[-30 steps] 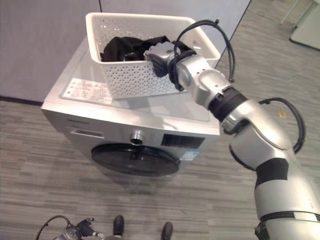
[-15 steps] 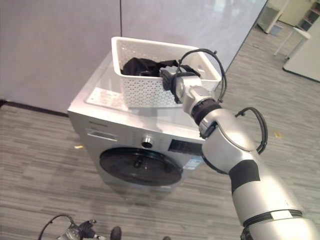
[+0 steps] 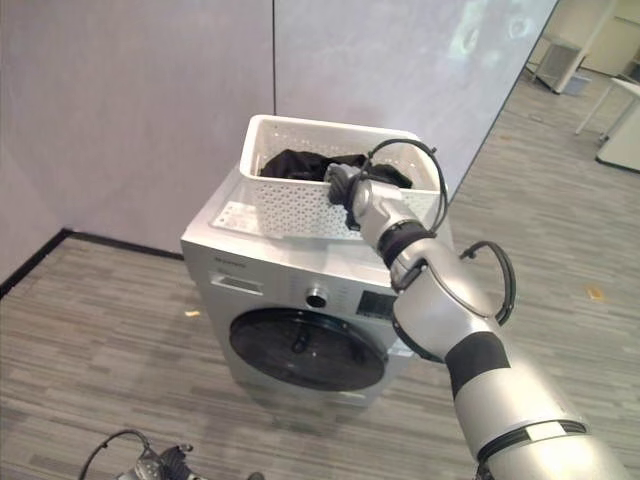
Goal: Grab the laundry basket,head to the washer,open it,put in the laundry and shut it.
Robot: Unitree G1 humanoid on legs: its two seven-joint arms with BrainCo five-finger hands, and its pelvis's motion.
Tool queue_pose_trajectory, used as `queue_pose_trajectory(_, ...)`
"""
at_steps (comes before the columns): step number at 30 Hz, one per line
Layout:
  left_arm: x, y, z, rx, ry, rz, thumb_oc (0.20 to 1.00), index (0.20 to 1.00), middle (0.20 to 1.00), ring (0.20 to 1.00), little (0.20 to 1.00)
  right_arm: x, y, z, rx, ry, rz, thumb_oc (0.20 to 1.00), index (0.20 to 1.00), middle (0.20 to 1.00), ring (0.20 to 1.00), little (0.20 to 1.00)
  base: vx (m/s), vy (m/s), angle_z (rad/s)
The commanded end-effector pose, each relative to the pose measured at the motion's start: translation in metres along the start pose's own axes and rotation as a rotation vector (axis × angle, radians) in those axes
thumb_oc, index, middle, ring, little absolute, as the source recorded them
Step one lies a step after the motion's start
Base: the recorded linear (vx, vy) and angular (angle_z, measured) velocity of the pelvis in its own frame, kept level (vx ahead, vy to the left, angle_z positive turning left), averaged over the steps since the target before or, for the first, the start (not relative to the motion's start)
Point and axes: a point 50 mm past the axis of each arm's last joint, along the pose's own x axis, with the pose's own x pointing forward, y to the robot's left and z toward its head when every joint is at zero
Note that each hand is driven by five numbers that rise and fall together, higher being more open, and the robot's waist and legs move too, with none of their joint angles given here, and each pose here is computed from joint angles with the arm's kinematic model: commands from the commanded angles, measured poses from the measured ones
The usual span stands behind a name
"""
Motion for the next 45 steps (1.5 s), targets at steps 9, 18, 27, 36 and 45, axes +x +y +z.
queue_pose_trajectory(9, 0.001, 0.008, 0.003, -0.008, 0.039, 0.033, 1.000, 1.000, 1.000, 1.000, 1.000, -0.005, -0.028, 0.051, 0.031, -0.148, -0.132, 1.000, 1.000, 1.000, 1.000, 1.000, -0.01, -0.017, -0.10)
queue_pose_trajectory(18, 0.001, -0.005, 0.002, -0.014, 0.037, 0.002, 1.000, 1.000, 1.000, 1.000, 1.000, -0.021, -0.074, 0.062, -0.212, -0.222, -0.285, 1.000, 1.000, 1.000, 1.000, 1.000, 0.01, -0.035, -0.05)
queue_pose_trajectory(27, 0.002, -0.018, 0.012, -0.023, 0.013, -0.021, 1.000, 1.000, 1.000, 1.000, 1.000, -0.103, -0.170, 0.070, -0.218, -0.458, -0.752, 1.000, 1.000, 1.000, 1.000, 1.000, 0.03, -0.024, -0.13)
queue_pose_trajectory(36, 0.002, -0.040, 0.045, -0.104, -0.124, 0.001, 1.000, 1.000, 1.000, 1.000, 1.000, -0.230, -0.144, -0.123, -0.148, -0.227, -1.329, 1.000, 1.000, 1.000, 1.000, 1.000, 0.04, 0.008, -0.30)
queue_pose_trajectory(45, 0.001, -0.046, 0.021, -0.116, -0.049, 0.004, 1.000, 1.000, 1.000, 1.000, 1.000, -0.273, 0.144, -0.293, 0.933, 0.636, -0.859, 1.000, 1.000, 1.000, 1.000, 1.000, 0.00, -0.059, 0.01)
